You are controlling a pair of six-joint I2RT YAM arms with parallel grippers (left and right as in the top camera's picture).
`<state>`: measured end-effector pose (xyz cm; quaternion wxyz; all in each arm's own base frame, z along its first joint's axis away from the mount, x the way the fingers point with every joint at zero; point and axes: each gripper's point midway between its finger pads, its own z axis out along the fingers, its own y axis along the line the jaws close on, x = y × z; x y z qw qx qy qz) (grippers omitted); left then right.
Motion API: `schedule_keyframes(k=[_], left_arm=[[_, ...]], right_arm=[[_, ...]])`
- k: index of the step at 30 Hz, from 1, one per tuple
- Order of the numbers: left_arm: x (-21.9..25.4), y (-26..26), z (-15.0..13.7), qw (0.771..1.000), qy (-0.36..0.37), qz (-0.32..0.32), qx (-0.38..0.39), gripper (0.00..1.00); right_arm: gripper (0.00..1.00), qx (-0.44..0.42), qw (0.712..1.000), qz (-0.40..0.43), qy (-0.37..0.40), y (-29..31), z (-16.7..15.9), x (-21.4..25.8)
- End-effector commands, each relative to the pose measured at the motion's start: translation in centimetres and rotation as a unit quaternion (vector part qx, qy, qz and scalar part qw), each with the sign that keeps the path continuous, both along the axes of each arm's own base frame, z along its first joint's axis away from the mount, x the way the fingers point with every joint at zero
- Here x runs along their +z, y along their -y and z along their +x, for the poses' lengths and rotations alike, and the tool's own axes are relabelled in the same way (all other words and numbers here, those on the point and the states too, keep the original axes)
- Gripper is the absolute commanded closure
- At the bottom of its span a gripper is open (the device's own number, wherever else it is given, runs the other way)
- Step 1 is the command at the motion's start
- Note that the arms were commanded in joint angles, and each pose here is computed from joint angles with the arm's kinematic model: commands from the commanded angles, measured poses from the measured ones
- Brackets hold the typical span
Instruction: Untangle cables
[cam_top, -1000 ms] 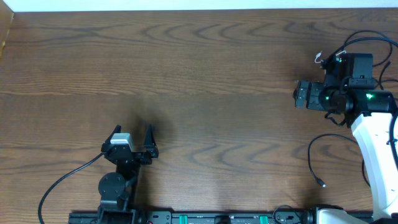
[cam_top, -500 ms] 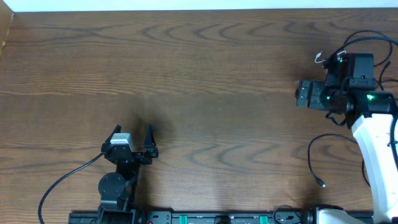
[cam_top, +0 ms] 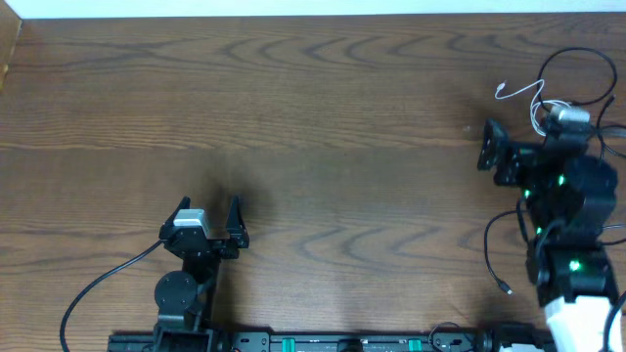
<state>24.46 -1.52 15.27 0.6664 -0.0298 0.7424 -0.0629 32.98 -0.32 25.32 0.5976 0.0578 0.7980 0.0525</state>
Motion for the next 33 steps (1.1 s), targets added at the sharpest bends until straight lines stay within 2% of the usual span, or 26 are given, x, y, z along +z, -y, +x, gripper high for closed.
schedule_keyframes(k=[1,11,18,24,33], left_arm=[[-1.6,-0.3,-0.1,1.0,-0.025,0.011,0.007,0.11],[-1.6,-0.3,-0.1,1.0,-0.025,0.011,0.007,0.11],[-1.6,-0.3,-0.1,1.0,-0.025,0.011,0.007,0.11],[-1.6,-0.3,-0.1,1.0,-0.025,0.011,0.007,0.11],[-1.6,-0.3,-0.1,1.0,-0.025,0.011,0.007,0.11]], right_arm=[[0.01,-0.009,0.999,0.009,0.043,0.1,-1.6,-0.4],[0.01,-0.019,0.991,0.006,0.133,0.6,-5.8,-2.4],[0.01,-0.024,0.986,0.003,0.167,0.8,-7.1,-3.5],[0.01,-0.024,0.985,0.003,0.174,0.8,-7.8,-6.1],[0.01,-0.041,0.993,-0.009,0.114,1.4,-8.4,-9.2]])
